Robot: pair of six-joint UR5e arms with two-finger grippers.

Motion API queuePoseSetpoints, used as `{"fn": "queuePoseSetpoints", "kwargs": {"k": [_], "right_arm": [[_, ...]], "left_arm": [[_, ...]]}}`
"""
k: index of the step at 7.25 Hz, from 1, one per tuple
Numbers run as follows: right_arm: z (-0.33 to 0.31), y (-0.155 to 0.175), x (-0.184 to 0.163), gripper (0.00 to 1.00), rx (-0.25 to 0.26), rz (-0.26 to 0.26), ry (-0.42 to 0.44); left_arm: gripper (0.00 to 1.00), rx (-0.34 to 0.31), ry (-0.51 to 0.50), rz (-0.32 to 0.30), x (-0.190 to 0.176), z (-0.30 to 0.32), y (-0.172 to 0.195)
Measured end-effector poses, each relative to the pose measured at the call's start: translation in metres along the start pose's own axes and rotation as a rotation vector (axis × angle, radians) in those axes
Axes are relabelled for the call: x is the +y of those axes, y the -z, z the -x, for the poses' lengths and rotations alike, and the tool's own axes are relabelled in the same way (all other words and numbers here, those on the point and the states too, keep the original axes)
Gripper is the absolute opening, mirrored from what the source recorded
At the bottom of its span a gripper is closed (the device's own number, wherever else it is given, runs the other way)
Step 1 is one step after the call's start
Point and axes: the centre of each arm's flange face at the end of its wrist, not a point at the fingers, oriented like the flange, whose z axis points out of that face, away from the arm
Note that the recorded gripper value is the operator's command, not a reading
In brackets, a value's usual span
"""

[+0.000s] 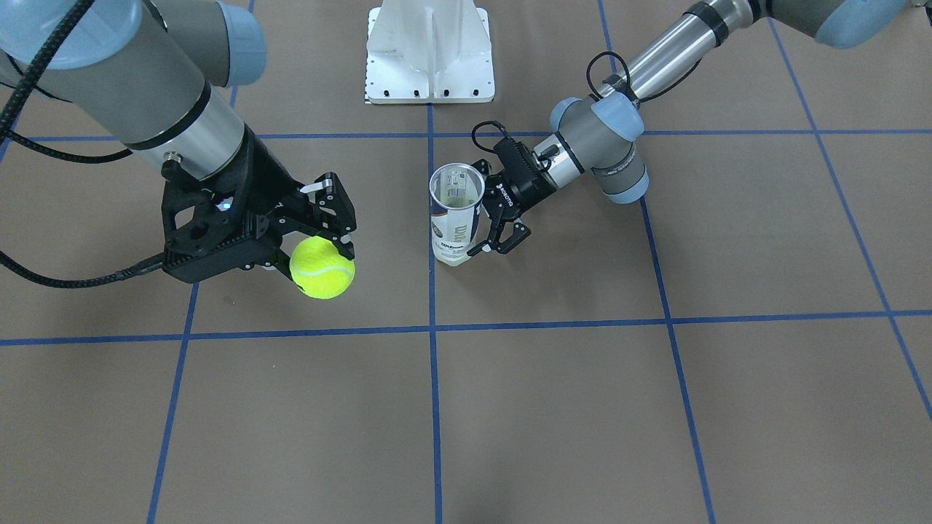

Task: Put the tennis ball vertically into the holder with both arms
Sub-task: 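Lift the second ball with the right gripper and carry it toward the can, then position the held ball with the right gripper above the can opening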

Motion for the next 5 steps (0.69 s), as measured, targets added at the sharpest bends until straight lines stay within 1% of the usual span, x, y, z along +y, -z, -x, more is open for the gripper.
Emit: {"fn": "queuePoseSetpoints", "kwargs": {"k": [2, 3, 5], "right_arm": [[0.023, -0.001, 0.011, 0.0, -0.024, 0.004, -0.019], [0.045, -0.005, 0.018, 0.0, -0.039, 0.008, -0.038], [0.092, -0.022, 0.038, 0.0, -0.055, 0.017, -0.074]], "left_arm": [[0.99, -0.001, 0.0, 0.003, 0.002, 0.001, 0.001], [0.99, -0.001, 0.0, 0.004, 0.003, 0.001, 0.002], [0.99, -0.001, 0.0, 0.003, 0.003, 0.001, 0.002]]}}
